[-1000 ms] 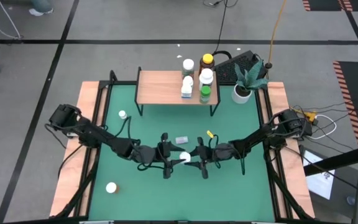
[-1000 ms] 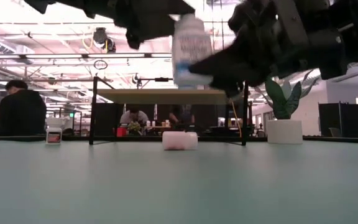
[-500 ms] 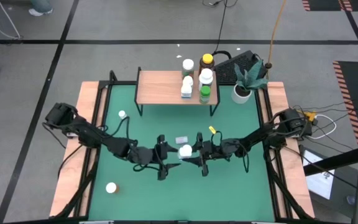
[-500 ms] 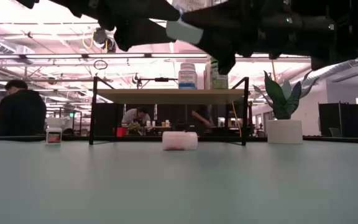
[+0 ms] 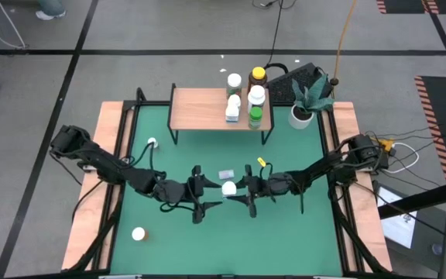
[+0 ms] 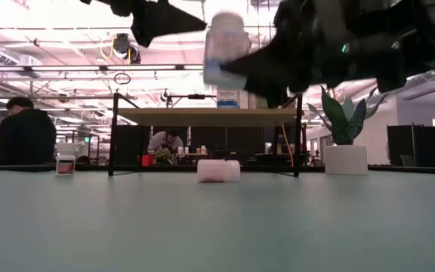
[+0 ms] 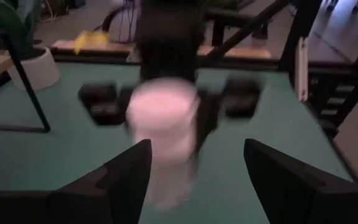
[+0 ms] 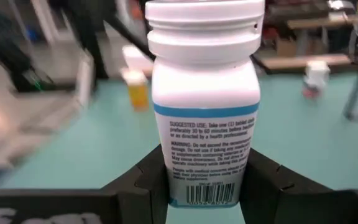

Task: Pick and place medicine bottles onto shelf by color
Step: Put the blue white medicine bottle on the shelf, then put the small white medicine bottle on the shelf

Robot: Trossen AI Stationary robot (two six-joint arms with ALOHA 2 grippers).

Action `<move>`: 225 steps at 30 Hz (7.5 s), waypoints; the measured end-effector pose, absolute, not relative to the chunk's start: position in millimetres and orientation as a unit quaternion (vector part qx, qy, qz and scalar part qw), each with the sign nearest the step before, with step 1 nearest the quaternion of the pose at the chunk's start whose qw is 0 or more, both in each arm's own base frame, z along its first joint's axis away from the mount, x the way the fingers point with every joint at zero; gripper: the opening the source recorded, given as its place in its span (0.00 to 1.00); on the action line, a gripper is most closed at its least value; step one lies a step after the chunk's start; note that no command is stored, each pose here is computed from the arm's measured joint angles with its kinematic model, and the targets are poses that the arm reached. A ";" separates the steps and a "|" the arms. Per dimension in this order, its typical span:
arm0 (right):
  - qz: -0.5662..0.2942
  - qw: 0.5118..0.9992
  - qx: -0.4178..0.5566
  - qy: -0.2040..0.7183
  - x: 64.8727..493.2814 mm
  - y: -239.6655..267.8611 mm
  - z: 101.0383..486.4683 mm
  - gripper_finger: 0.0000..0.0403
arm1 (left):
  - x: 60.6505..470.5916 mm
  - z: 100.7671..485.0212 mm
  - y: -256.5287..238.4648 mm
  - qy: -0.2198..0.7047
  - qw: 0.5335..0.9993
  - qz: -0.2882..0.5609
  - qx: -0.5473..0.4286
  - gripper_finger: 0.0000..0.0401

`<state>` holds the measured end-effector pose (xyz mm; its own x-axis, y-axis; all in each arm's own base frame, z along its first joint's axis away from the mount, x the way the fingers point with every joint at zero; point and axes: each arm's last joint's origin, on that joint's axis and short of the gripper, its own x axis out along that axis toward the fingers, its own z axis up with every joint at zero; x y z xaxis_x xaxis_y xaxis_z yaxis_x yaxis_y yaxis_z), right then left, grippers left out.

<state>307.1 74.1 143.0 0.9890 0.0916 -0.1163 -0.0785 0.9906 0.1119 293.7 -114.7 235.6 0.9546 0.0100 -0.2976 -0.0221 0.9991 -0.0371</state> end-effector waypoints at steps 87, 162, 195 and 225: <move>-0.084 0.981 -0.018 0.172 295.2 69.0 176.1 0.74 | 270.0 284.6 22.0 0.156 0.979 0.105 0.080 0.47; -0.085 0.987 0.112 0.084 196.2 43.0 144.8 0.72 | 252.6 379.5 220.0 0.287 0.941 0.138 0.113 0.68; -0.049 0.990 0.112 0.071 196.6 47.1 148.4 0.72 | 159.9 294.2 87.8 0.522 0.765 0.348 -0.146 0.68; -0.026 0.993 0.116 0.011 197.8 48.2 161.1 0.72 | 136.6 219.0 104.8 0.525 0.691 0.423 -0.259 0.68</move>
<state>197.8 48.2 161.1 0.9984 -0.0493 -0.0272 0.0542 0.9718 0.2297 136.6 104.8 219.0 0.0906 0.3130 -0.9454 -0.8578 0.5068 0.0856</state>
